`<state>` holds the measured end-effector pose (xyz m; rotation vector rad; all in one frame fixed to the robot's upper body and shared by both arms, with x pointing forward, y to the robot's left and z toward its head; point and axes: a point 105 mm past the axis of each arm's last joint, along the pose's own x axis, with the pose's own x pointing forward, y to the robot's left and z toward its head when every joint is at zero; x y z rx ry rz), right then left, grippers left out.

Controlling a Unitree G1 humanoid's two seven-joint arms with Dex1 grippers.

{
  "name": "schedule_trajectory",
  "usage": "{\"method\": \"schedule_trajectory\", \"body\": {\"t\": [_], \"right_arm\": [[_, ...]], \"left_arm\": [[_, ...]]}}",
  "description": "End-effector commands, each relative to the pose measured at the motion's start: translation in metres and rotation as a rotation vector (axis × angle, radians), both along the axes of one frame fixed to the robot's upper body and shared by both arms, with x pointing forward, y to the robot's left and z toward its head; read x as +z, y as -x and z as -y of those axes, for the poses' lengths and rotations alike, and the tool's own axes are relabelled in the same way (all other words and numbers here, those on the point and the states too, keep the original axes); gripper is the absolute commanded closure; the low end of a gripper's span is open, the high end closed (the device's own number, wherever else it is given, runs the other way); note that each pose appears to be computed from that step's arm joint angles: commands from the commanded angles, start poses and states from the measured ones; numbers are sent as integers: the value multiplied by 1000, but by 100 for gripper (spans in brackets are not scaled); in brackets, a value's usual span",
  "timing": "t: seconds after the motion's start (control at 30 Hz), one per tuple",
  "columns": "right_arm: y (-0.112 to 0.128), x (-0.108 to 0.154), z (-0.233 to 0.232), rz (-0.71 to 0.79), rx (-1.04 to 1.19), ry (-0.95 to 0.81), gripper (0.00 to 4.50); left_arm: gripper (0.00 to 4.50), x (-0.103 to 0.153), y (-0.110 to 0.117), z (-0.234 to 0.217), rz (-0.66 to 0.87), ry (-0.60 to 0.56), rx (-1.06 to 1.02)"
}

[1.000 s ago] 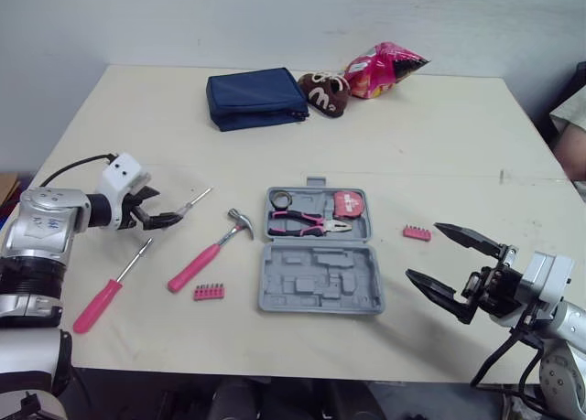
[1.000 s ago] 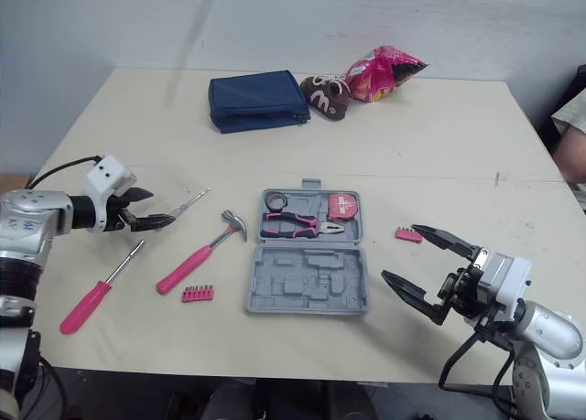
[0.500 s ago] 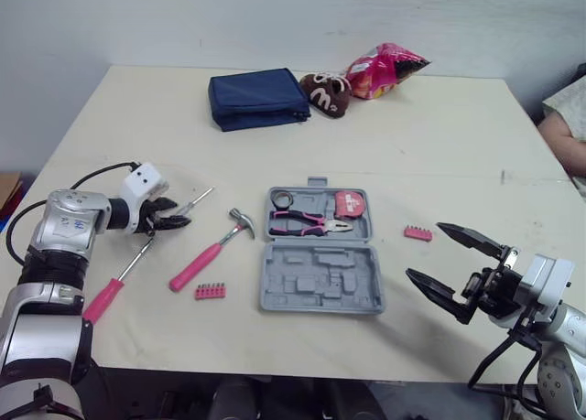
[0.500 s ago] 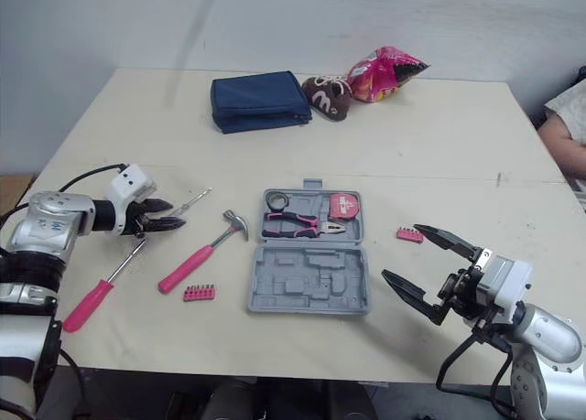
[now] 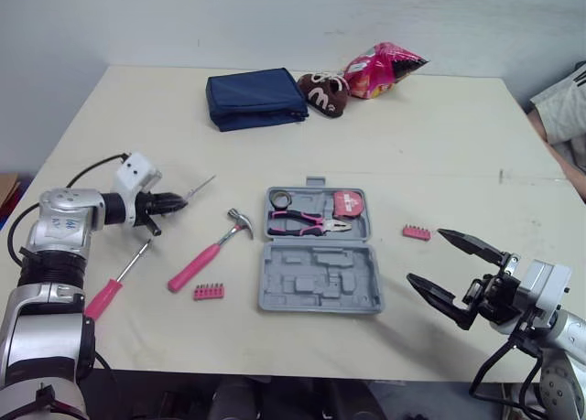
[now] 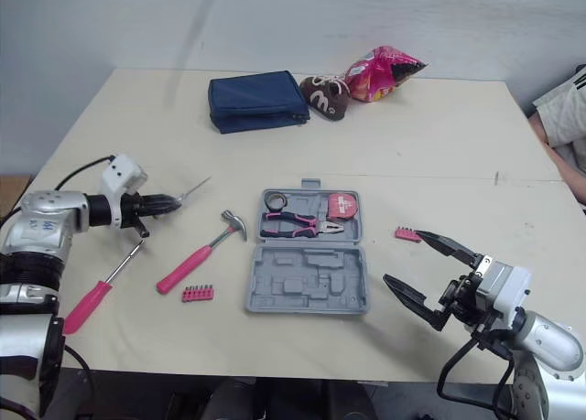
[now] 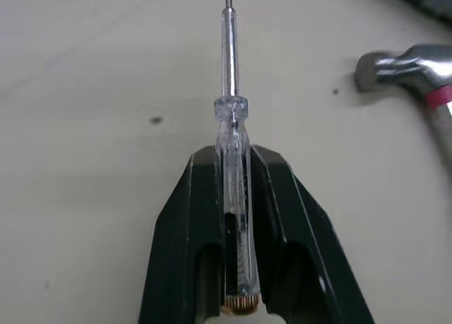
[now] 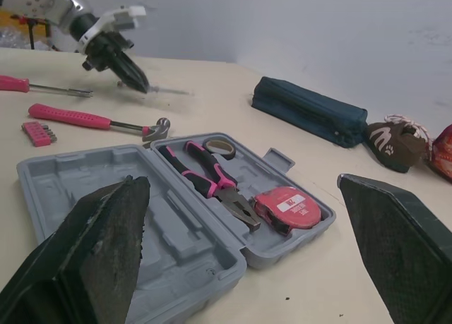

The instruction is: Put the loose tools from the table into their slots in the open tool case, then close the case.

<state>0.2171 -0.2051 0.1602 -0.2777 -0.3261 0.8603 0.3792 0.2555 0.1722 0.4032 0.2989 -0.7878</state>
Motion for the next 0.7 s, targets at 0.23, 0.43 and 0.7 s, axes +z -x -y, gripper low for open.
{"method": "schedule_trajectory", "body": {"t": [0.23, 0.43, 0.7], "right_arm": [[6, 8, 14, 5, -12, 63, 0], [4, 7, 15, 4, -19, 61, 0], [5, 6, 13, 4, -24, 51, 0]], "left_arm": [[448, 50, 64, 124, 0, -167, -532], [448, 24, 90, 161, -121, -271, -612], [448, 9, 79, 190, -72, -400, -579]]}}
